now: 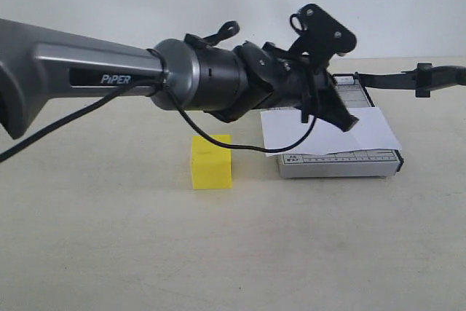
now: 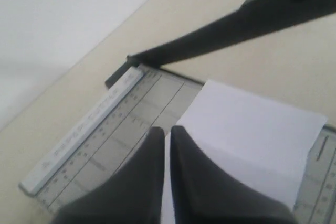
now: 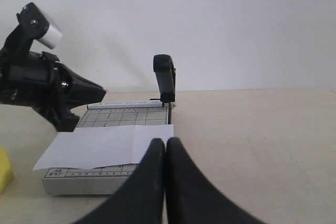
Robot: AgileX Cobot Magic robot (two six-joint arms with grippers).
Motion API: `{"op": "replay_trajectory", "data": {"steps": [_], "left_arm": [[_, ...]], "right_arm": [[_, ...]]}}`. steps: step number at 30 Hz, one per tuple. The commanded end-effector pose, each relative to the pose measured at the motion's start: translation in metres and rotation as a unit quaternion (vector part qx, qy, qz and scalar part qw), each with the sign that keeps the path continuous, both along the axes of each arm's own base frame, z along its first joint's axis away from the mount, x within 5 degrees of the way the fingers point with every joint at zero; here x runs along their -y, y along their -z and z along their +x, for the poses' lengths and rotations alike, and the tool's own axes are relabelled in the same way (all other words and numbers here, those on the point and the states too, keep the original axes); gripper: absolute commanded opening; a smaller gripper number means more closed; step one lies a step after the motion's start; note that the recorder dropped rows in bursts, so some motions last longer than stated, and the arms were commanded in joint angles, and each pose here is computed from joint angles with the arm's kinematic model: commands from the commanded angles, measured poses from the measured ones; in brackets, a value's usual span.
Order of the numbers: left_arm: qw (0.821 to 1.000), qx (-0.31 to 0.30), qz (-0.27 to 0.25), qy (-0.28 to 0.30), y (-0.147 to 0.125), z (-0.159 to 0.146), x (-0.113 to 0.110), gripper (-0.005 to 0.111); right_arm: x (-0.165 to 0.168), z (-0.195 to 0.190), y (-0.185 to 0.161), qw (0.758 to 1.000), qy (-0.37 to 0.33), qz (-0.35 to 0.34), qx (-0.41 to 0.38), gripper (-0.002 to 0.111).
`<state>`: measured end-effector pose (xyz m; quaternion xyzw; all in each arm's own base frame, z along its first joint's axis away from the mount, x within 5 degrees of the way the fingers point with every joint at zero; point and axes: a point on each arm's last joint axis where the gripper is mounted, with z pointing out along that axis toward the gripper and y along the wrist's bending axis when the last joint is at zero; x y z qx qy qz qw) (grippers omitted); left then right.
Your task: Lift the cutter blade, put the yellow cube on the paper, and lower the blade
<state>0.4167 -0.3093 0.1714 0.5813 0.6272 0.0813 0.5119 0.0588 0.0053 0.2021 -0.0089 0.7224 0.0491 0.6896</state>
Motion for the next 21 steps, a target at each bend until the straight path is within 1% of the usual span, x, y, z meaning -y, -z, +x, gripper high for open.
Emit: {"op": "replay_trajectory", "data": {"steps": [1, 5, 21], "left_arm": [[0.999, -0.02, 0.018, -0.021, 0.013, 0.003, -0.025, 0.004], [0.999, -0.032, 0.024, -0.023, 0.021, 0.001, -0.029, 0.004], [0.996, -0.075, 0.034, -0.028, 0.061, -0.001, -0.026, 0.004]], "right_arm": [[0.0, 0.0, -0.001, 1.0, 0.001, -0.001, 0.003, 0.0], [0.0, 0.0, -0.001, 1.0, 0.001, -0.001, 0.003, 0.0], [0.0, 0.0, -0.001, 1.0, 0.001, -0.001, 0.003, 0.0]]}}
